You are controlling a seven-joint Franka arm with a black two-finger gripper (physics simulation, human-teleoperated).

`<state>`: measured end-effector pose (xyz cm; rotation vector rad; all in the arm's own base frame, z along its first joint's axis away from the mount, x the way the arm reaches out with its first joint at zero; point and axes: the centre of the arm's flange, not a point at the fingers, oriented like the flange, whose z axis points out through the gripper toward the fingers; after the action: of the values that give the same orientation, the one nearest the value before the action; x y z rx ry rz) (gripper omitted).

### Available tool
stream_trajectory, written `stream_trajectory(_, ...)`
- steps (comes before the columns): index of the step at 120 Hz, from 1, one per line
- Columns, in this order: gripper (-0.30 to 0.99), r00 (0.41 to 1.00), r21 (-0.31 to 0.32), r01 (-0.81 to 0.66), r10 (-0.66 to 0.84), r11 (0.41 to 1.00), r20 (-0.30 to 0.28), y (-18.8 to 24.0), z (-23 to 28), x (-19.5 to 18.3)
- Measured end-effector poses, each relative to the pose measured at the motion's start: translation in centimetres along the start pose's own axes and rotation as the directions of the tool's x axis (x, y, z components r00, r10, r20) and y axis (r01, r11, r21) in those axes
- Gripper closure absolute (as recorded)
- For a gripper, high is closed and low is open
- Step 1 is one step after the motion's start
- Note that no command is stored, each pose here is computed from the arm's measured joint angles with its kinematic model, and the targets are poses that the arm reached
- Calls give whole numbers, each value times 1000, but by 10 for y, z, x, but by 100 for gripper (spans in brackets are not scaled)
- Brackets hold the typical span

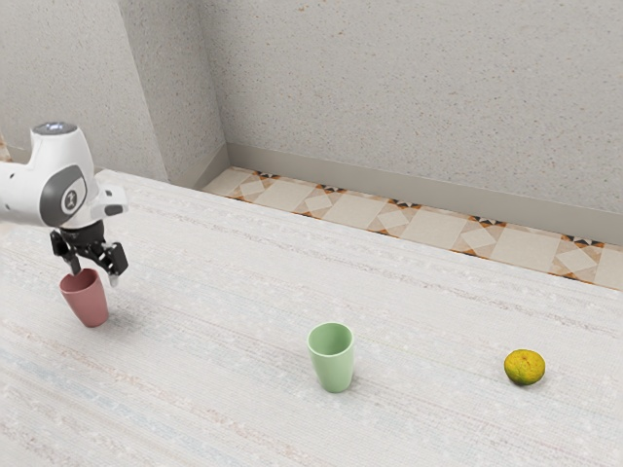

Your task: Place the left cup onto the right cup

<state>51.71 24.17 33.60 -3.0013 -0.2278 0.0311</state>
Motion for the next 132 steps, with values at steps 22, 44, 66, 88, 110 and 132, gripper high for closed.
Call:
stream_trajectory(22,0,1000,-17,5,-5,1000,9,0,27,3)
stream_trajectory(44,4,1000,-28,13,-13,1000,-1,-6,40,4)
stream_trajectory(66,28,1000,-38,12,-13,999,-18,-9,46,6)
stream_trajectory(88,55,1000,-37,-1,0,999,-31,-9,46,7)
stream_trajectory(110,71,999,-34,-13,12,999,-39,-9,46,8)
stream_trajectory(132,74,999,-34,-22,21,999,-40,-9,45,8)
